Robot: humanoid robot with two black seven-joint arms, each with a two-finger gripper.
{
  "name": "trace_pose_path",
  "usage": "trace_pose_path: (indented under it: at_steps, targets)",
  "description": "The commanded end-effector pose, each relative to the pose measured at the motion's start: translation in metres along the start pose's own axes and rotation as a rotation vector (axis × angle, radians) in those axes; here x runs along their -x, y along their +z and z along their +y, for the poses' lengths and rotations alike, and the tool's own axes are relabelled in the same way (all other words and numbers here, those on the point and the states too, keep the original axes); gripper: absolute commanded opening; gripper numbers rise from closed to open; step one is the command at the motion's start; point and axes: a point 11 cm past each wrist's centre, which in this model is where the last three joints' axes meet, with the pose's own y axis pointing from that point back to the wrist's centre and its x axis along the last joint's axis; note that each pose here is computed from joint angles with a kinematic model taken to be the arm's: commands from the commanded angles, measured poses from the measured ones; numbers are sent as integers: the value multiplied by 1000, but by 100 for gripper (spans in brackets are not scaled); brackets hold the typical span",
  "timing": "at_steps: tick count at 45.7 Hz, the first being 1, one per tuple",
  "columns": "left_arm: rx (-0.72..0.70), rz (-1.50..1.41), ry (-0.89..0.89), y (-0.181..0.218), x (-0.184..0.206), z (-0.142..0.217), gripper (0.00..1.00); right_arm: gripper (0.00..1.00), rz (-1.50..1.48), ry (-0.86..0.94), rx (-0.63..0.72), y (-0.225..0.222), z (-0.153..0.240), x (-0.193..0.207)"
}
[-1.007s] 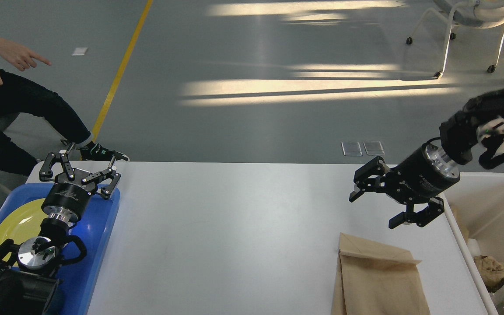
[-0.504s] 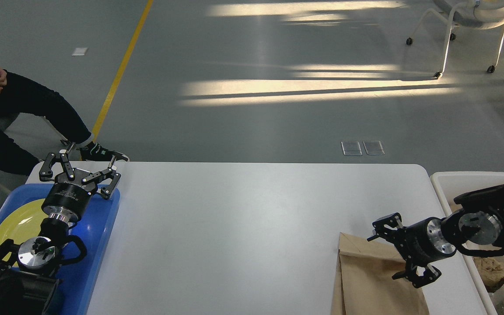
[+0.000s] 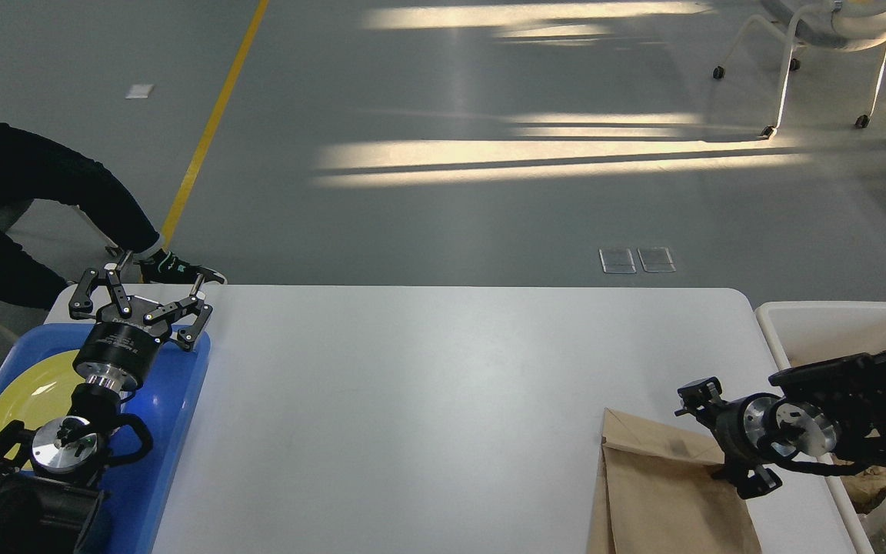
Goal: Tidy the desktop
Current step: 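Move the right gripper down to the remaining brown paper bag, then grasp the paper bag, lift it and drop it into the bin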
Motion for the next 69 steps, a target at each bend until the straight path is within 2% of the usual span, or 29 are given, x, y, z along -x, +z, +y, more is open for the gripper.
trace_pose_path:
  at_steps: [1, 3, 4, 8, 11, 14, 20, 33, 41, 48, 62, 69]
  targets:
    - [0, 0, 0, 0, 0, 0, 96, 58, -9, -1, -5, 0, -3, 4]
    - [0, 0, 0, 0, 0, 0, 96, 40, -13, -4, -6, 0, -3, 5]
    - [1, 0, 0, 0, 0, 0, 96, 35, -14, -5, -6, 0, -4, 6]
    - [0, 0, 0, 0, 0, 0, 96, 26, -16, -10, -15, -2, -4, 7]
    - [0, 0, 0, 0, 0, 0, 96, 11, -22, -8, -27, -6, -3, 6]
    - [0, 0, 0, 0, 0, 0, 96, 0, -15, -4, -41, -13, 1, 4]
    - [0, 0, 0, 0, 0, 0, 96, 0, -4, -11, -54, -18, 3, 4]
    - [0, 0, 0, 0, 0, 0, 96, 0, 35, -15, -178, -81, 47, -4]
    - [0, 0, 0, 0, 0, 0, 96, 0, 63, -57, -319, -129, 111, -26]
    - [0, 0, 0, 0, 0, 0, 96, 0, 132, -2, -416, -165, 176, -50]
    - [0, 0, 0, 0, 0, 0, 96, 0, 229, 42, -622, -208, 301, -74]
    - [0, 0, 0, 0, 0, 0, 96, 0, 225, 72, -653, -208, 319, -85]
